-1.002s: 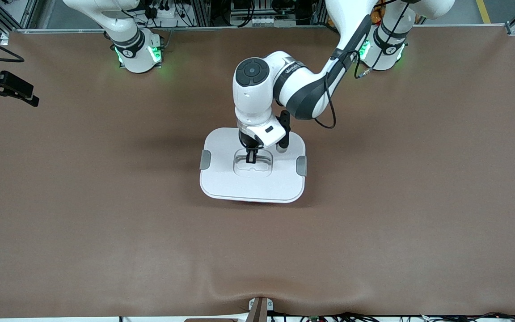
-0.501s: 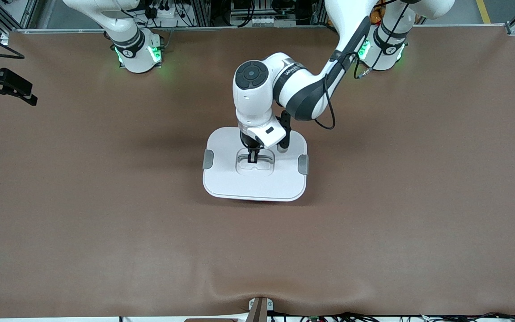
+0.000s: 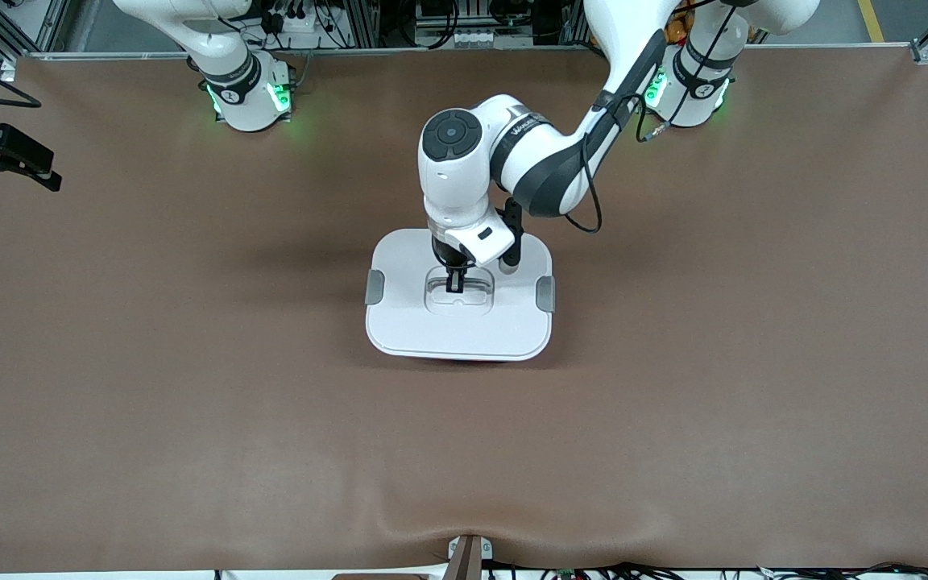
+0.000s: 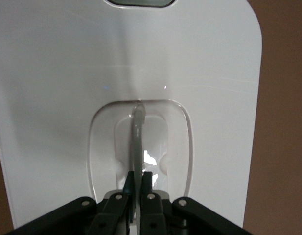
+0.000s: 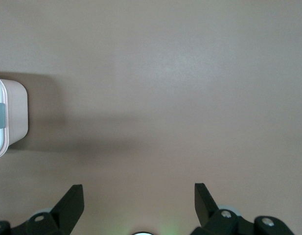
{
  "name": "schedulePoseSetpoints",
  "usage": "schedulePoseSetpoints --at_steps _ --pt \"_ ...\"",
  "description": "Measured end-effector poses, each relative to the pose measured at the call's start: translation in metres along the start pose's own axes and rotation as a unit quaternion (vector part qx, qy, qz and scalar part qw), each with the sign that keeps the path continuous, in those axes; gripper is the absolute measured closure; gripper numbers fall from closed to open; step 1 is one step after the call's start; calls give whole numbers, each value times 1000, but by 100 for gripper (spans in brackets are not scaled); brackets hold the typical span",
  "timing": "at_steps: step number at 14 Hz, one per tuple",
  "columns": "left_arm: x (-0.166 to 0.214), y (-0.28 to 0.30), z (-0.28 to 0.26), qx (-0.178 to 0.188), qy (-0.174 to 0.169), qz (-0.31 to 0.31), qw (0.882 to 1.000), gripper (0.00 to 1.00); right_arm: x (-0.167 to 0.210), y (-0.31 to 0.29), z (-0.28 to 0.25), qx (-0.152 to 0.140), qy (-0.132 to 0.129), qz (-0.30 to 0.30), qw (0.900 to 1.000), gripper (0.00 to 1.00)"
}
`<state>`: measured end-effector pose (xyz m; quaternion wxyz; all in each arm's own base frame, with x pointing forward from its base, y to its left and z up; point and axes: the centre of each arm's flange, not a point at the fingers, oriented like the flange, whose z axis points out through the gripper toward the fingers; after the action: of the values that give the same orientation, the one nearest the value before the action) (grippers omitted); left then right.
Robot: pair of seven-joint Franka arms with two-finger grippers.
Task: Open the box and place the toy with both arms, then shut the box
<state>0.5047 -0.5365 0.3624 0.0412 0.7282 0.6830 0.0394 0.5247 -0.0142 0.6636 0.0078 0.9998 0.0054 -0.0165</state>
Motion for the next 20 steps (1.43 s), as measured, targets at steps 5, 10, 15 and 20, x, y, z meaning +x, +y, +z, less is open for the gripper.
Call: schedulePoseSetpoints --at_steps 5,10,15,20 --pt "-5 -5 8 4 3 4 1000 93 0 0 0 1 0 0 1000 0" --pt "-6 -7 9 6 5 5 1000 93 0 -1 0 4 0 -1 1000 0" --pt "-7 -8 10 8 6 5 1000 93 0 0 1 4 0 -19 1000 0" --pt "-7 -9 10 8 7 2 1000 93 0 3 1 4 1 -30 1000 0"
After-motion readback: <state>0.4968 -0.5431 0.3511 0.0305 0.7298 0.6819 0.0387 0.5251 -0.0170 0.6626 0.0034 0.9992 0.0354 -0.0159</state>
